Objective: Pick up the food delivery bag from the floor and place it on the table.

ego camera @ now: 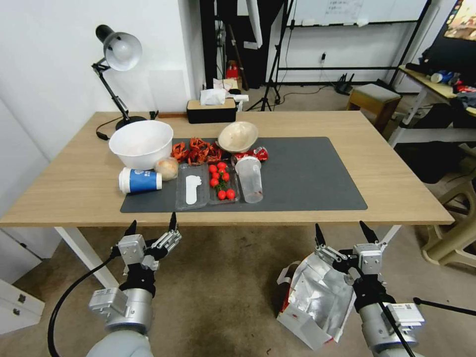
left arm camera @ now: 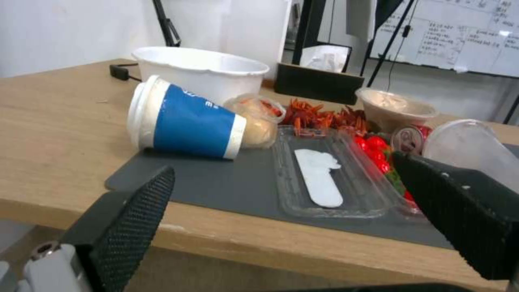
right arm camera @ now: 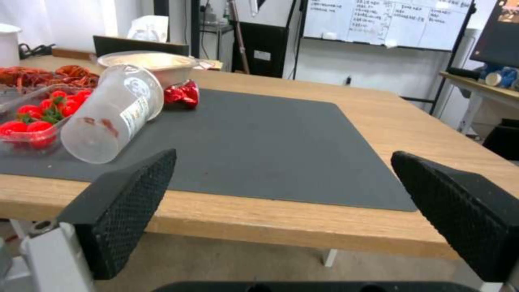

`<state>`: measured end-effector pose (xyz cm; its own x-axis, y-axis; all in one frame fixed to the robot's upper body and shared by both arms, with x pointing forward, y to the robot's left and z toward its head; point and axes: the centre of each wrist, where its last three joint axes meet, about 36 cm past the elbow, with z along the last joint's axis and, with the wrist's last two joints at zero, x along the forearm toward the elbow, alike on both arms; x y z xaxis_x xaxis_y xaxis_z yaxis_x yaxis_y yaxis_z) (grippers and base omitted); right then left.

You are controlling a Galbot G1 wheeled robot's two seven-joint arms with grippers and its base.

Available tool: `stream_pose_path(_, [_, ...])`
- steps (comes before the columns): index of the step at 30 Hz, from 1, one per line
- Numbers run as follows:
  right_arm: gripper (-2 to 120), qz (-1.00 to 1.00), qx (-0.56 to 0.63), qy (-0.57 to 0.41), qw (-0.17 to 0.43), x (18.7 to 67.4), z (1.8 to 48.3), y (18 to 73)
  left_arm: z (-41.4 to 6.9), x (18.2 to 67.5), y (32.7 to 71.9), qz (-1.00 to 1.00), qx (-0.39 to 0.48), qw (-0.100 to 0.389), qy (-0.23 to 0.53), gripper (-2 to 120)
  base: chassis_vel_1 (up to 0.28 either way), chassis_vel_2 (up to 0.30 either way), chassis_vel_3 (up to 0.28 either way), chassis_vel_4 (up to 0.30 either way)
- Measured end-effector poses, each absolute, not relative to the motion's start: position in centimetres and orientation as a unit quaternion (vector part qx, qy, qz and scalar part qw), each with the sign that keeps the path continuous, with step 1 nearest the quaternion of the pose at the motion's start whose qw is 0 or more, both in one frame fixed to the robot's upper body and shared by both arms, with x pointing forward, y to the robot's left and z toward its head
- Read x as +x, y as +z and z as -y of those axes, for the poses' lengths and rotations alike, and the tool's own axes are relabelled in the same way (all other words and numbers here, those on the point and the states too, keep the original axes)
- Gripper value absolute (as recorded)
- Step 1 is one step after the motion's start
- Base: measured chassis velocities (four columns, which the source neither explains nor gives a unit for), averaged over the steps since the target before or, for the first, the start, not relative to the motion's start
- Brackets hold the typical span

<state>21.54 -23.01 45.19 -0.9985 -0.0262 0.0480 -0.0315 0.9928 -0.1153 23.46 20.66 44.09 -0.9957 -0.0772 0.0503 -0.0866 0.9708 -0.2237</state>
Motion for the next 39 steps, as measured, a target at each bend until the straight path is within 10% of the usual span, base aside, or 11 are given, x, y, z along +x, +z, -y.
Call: stream_pose_path(39, [100, 0.998, 0.012, 0.051, 0.020, 21.61, 22.84, 45.30, -20.77, 22.81, 44.60, 0.990, 0.042, 0.031, 0.128, 100, 0.000, 0.000, 0.000, 0.000])
